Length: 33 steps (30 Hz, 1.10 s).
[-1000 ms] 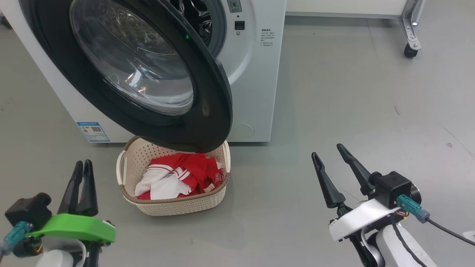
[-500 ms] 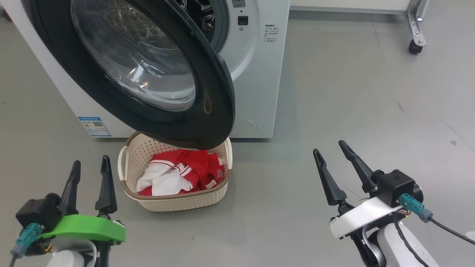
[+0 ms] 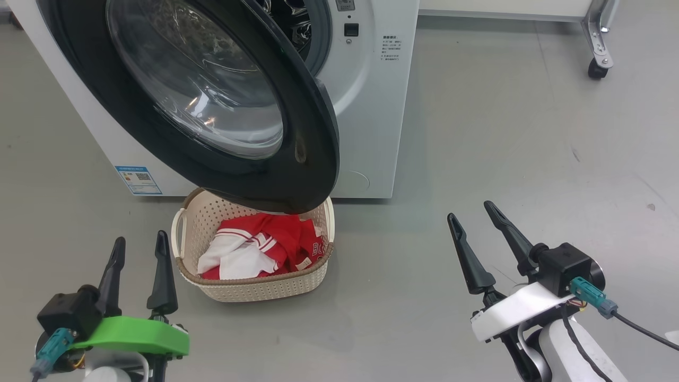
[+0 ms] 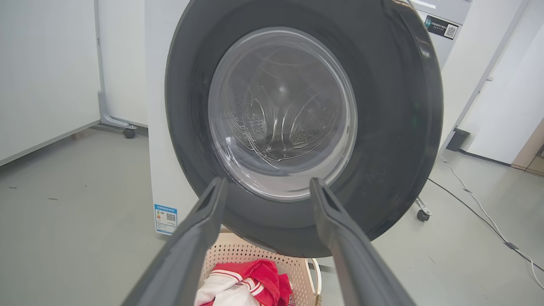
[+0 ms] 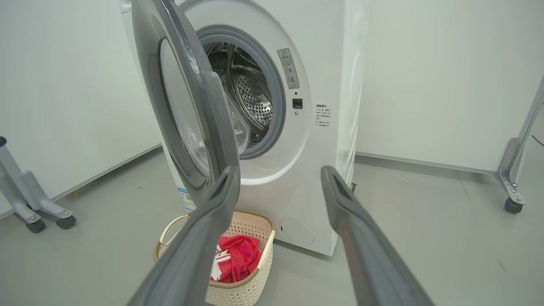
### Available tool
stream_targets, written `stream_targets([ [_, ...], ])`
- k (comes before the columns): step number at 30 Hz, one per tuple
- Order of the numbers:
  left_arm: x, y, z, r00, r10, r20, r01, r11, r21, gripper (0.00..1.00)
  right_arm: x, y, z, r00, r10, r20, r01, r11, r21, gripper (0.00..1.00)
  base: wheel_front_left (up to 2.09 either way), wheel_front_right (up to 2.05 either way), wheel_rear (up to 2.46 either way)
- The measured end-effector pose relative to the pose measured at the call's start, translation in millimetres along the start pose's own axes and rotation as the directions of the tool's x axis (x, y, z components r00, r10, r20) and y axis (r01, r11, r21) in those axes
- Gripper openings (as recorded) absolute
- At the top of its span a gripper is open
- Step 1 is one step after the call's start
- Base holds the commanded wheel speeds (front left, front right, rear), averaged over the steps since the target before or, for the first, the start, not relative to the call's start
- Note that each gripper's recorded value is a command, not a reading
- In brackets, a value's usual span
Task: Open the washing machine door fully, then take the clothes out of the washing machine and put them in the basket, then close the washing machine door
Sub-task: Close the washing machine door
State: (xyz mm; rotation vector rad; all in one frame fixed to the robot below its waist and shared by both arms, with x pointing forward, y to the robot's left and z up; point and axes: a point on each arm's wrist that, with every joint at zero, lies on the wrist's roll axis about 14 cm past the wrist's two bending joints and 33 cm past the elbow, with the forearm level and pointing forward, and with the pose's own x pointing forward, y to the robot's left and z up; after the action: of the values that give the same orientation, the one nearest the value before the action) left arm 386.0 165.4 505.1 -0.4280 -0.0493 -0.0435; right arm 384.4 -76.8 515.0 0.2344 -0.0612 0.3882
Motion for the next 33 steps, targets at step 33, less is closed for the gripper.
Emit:
stream_targets([
  [33,-6.7,-15.2,-10.8,0.997,-0.069,-0.026,0.07,0.997,0.027,1.0,-10.1,-32.6,6.0,0.989,-0.146,0.019,0.146,0.989,-0.027,1.0,0.0,0.0,0.0],
])
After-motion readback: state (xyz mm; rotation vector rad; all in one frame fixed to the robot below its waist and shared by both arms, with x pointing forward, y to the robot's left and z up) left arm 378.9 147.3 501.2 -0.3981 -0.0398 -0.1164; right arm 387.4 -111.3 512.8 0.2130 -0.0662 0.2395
